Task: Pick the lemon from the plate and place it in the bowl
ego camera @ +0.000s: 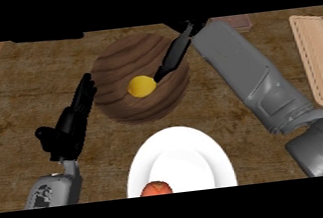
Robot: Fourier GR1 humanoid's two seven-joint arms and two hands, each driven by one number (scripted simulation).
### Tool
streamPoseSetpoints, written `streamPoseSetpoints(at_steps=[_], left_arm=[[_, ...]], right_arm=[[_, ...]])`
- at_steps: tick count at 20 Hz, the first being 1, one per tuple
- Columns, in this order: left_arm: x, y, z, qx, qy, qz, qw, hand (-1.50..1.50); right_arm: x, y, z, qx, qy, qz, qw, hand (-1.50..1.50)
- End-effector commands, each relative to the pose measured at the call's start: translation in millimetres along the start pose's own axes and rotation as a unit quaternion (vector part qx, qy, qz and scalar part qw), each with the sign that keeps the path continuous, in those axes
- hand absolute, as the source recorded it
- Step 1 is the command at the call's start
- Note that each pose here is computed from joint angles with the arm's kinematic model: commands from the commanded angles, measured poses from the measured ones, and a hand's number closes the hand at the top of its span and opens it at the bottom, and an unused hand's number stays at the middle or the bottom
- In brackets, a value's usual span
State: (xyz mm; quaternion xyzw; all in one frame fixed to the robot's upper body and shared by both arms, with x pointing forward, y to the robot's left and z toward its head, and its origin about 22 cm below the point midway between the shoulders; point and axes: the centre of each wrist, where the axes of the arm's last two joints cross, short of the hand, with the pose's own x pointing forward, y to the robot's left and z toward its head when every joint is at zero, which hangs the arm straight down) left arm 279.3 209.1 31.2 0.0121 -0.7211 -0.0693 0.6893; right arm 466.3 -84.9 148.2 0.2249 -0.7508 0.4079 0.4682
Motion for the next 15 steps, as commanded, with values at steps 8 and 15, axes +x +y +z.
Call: streamPoseSetpoints(at_steps=[8, 15], left_arm=[[8.6, -15.3, -4.3, -0.005, -0.013, 0.004, 0.9999, 0.0], [7.2, -17.1, -9.4, -0.005, -0.006, 0.004, 1.0, 0.0]], right_arm=[[-13.2, -45.7, 56.5, 0.021, -0.007, -0.086, 0.996, -1.5], [-15.0, -54.0, 71.2, 0.046, -0.003, -0.078, 0.996, -1.5]])
